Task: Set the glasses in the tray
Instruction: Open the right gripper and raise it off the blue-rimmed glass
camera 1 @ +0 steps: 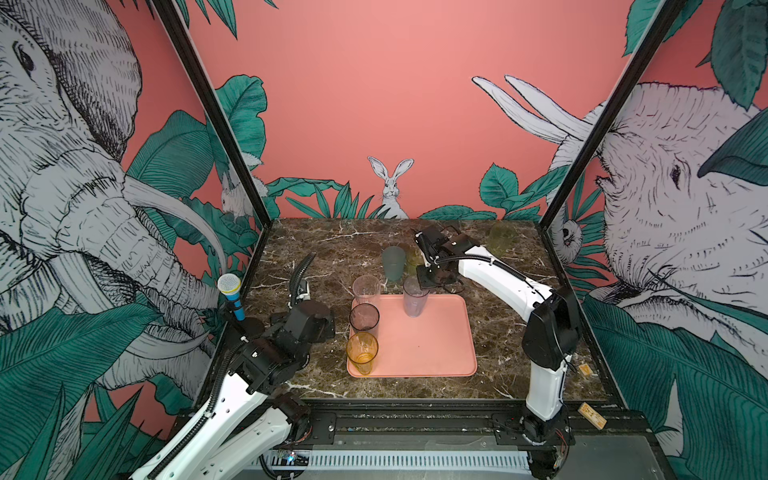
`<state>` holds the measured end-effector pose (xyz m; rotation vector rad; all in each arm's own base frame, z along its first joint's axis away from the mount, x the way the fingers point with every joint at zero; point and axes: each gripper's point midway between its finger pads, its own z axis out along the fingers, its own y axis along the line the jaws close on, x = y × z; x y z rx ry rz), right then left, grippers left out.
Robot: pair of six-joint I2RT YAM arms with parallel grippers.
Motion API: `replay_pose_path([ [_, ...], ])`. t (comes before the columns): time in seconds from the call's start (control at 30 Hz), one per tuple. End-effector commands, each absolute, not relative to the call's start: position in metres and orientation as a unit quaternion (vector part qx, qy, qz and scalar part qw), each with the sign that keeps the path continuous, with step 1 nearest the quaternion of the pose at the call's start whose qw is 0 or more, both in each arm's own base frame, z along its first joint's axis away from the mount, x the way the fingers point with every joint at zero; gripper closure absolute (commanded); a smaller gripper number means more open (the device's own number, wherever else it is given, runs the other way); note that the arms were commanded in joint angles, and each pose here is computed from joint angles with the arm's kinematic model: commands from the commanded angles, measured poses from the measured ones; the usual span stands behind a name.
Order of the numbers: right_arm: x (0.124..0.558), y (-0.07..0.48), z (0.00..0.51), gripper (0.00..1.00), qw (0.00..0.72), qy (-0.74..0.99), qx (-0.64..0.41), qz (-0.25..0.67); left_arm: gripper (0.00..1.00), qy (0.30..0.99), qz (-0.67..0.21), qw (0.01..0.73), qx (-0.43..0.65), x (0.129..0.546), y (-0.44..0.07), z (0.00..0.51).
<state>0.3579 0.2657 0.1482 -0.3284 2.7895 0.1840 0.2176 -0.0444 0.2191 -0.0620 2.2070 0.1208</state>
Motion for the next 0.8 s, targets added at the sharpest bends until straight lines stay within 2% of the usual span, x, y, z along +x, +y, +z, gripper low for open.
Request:
replay_pose_path([
  [0.0,0.364,0.276,0.15,1.0,0.171,0.976,-0.112,0.07,0.01,0.892,0.056,0.447,-0.029,0.216,-0.04,0.215],
  [0.2,0.364,0.276,0.151,1.0,0.17,0.976,-0.114,0.069,0.01,0.892,0.056,0.448,-0.029,0.215,-0.04,0.215],
  [0.37,0.363,0.274,0.154,0.8,0.171,0.976,-0.115,0.068,0.01,0.892,0.056,0.449,-0.029,0.216,-0.04,0.216],
  [0.53,0.363,0.274,0.164,0.66,0.176,0.975,-0.118,0.064,0.01,0.892,0.054,0.448,-0.028,0.217,-0.042,0.216],
  [0.77,0.371,0.275,0.189,0.58,0.202,0.968,-0.131,0.063,0.0,0.891,0.056,0.45,-0.025,0.217,-0.041,0.22],
])
